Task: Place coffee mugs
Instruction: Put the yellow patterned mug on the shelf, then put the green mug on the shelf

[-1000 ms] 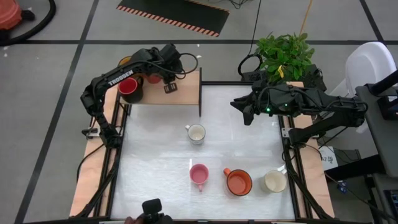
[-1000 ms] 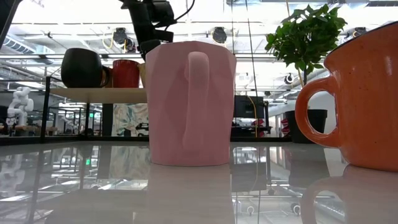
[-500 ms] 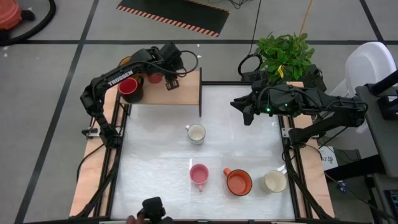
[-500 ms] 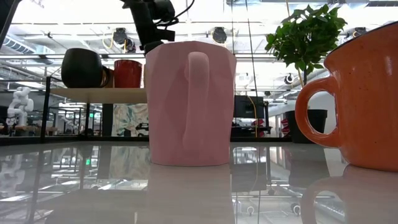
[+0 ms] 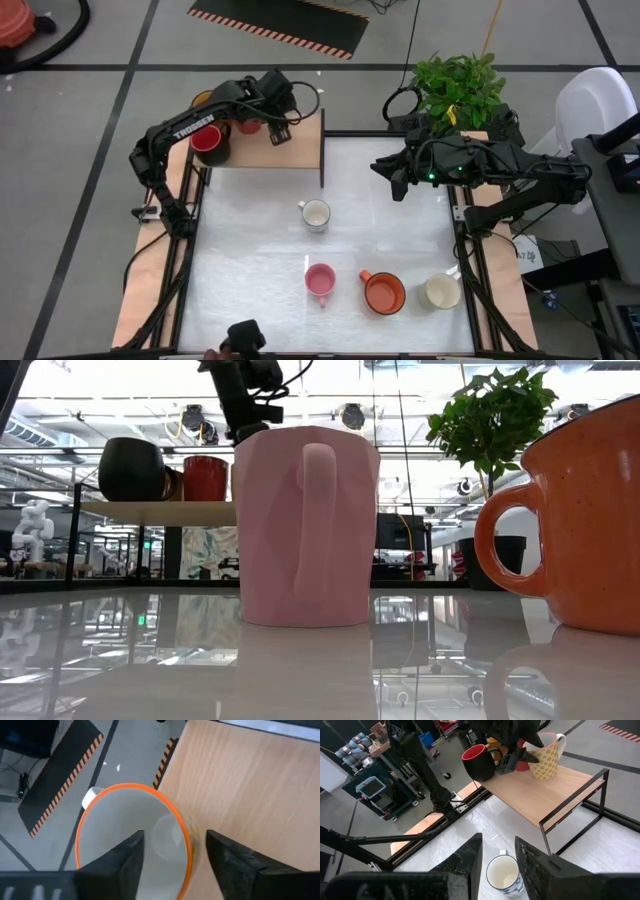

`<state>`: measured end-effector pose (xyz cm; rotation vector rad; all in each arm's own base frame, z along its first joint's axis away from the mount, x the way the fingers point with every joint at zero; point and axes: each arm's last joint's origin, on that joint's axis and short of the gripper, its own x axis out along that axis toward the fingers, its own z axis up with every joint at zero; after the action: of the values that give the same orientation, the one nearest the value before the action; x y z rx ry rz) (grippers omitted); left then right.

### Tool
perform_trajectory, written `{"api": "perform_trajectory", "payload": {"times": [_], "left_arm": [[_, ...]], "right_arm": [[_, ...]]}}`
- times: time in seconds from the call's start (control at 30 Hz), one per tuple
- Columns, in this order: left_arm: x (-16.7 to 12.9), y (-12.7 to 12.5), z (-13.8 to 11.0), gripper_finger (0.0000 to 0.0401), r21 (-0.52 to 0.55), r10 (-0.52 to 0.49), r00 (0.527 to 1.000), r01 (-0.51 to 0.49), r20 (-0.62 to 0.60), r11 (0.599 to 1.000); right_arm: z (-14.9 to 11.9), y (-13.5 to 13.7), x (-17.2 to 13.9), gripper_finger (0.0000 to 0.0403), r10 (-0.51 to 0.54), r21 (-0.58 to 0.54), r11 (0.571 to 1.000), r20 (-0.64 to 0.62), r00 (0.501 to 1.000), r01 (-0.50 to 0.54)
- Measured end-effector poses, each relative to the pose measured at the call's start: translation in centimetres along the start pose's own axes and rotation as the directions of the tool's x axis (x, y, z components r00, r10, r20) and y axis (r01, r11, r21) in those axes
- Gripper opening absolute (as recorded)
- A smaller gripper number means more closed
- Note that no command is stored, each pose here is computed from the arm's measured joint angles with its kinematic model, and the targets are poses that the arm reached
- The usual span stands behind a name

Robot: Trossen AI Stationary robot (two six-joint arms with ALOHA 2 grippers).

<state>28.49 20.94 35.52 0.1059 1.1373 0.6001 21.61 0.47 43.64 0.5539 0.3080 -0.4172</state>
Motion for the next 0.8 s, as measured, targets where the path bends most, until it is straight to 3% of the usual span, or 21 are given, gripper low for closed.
{"api": "perform_trajectory", "payload": {"times": [0.2, 0.37, 0.6, 0.8], "left_arm": [[-1.6, -0.3, 0.1, 0.0293, 0.019, 0.128, 0.992, -0.128, 0.007, 0.992], [-3.7, -0.9, 0.0, 0.0313, -0.021, 0.174, 0.984, -0.174, 0.047, 0.985], [-7.1, -3.0, -0.3, 0.0314, -0.130, 0.120, 0.984, -0.104, 0.129, 0.986], [-9.6, -7.1, -0.2, 0.0314, -0.165, 0.012, 0.980, 0.021, 0.200, 0.986]], "right_arm": [[0.0, 0.0, 0.0, 0.0100, 0.001, 0.000, 1.000, -0.001, 1.000, -0.001], [-0.1, 0.0, 0.0, 0.0100, -0.001, 0.005, 1.000, -0.008, 1.000, 0.001], [-0.9, -0.6, -0.1, 0.0100, -0.040, -0.004, 0.999, -0.101, 0.994, 0.039], [-1.5, -0.5, -0.2, 0.0100, -0.002, 0.013, 1.000, -0.183, 0.983, 0.005]]}}
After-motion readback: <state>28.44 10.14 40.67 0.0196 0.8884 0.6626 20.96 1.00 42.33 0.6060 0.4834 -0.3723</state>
